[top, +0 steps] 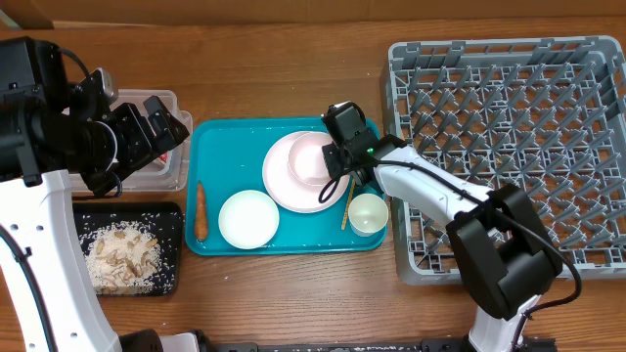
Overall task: Sort waste into correct bins and load items into the dishwasher
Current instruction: 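Grasp the rim of the pink bowl with the right gripper and lift, then carry the pink bowl right to the back of the dish rack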
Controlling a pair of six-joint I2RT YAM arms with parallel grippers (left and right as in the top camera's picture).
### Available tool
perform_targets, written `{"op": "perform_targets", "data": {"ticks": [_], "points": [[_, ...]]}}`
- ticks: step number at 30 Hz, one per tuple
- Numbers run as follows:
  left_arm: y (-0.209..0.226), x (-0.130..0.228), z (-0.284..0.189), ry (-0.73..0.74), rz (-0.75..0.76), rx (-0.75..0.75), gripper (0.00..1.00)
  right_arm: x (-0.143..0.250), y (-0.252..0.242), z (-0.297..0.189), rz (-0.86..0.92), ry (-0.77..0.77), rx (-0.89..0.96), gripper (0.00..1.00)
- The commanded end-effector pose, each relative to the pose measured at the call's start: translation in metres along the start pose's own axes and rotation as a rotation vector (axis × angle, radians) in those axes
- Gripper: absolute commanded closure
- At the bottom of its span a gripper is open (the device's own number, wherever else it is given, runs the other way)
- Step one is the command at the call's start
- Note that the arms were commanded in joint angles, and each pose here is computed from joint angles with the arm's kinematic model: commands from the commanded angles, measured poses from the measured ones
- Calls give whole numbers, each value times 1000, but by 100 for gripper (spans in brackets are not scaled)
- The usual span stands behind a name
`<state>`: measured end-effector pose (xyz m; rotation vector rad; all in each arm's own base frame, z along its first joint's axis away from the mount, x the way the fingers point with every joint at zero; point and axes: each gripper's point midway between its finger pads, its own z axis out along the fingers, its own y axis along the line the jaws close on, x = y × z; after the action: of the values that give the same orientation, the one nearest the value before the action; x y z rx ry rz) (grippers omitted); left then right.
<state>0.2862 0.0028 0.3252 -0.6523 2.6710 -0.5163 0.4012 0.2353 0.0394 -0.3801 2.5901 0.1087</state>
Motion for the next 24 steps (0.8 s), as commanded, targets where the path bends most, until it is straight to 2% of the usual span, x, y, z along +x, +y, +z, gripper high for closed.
{"op": "perform_targets", "data": {"ticks": [1, 9, 14, 19, 24], "points": [[0, -1, -1, -3, -5, 3, 0, -26, -4, -30, 14, -70, 5, 96], [0, -1, -1, -3, -5, 3, 0, -58, -12, -117, 20, -201, -7, 96], [0, -1, -1, -3, -5, 3, 0, -64, -28, -175, -183, -278, 28, 96], [0, -1, -1, -3, -5, 3, 0, -69, -71, -203, -137, -323, 167, 96], [0, -1, -1, -3, -5, 3, 0, -76, -140, -225, -62, -354, 431, 96]]}}
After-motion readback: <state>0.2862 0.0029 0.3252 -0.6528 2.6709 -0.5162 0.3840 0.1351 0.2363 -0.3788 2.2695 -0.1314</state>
